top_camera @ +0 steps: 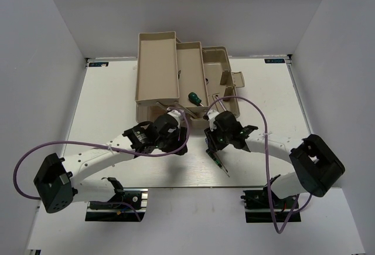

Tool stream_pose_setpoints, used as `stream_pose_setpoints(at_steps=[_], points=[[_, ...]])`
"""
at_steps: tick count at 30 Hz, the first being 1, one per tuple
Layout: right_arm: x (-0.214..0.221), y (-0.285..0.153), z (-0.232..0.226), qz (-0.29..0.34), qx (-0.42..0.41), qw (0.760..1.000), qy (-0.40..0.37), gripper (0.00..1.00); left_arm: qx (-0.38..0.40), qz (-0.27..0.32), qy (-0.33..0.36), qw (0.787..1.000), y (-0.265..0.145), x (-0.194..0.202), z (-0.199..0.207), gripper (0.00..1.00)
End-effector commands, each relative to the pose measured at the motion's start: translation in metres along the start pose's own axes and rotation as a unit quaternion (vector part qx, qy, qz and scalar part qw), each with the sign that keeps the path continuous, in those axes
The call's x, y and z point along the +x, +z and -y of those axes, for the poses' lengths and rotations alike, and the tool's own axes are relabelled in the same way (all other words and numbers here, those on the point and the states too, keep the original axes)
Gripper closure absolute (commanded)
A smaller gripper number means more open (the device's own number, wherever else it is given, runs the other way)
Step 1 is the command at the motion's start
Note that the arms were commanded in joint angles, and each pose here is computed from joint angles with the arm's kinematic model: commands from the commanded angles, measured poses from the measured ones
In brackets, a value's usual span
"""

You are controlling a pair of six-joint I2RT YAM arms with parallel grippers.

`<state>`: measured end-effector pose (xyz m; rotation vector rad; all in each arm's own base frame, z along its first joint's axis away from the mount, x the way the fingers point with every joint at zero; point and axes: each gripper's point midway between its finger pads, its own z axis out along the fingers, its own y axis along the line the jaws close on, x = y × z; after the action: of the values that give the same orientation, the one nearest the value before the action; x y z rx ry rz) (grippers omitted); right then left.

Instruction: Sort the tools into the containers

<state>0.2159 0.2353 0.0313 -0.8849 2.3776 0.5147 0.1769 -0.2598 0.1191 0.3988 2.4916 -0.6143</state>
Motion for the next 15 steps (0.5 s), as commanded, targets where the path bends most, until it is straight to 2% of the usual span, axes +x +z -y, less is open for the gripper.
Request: stream_pose_setpoints(at_steps=[1, 8, 14, 15], points=[[-0.011, 0.006, -0.001, 0.032, 0.019, 0.999, 0.021, 0.62, -0.008, 0.005, -0.004, 1.0, -0.004, 0.001, -0.003, 0.33], [-0.004, 0.017, 0.007, 0.039, 0.051, 0.998, 0.001, 0.62, -0.005, 0.009, -0.009, 1.0, -0.007, 0.002, -0.003, 0.33], [0.024, 0.018, 0.016, 0.015, 0.072, 0.997, -0.024, 0.62, -0.001, 0.006, -0.009, 1.0, -0.004, 0.0, 0.0, 0.33], [0.031, 0.017, 0.017, 0.01, 0.074, 0.997, -0.026, 0.64, -0.004, 0.001, -0.009, 1.0, -0.001, 0.002, -0.001, 0.33]])
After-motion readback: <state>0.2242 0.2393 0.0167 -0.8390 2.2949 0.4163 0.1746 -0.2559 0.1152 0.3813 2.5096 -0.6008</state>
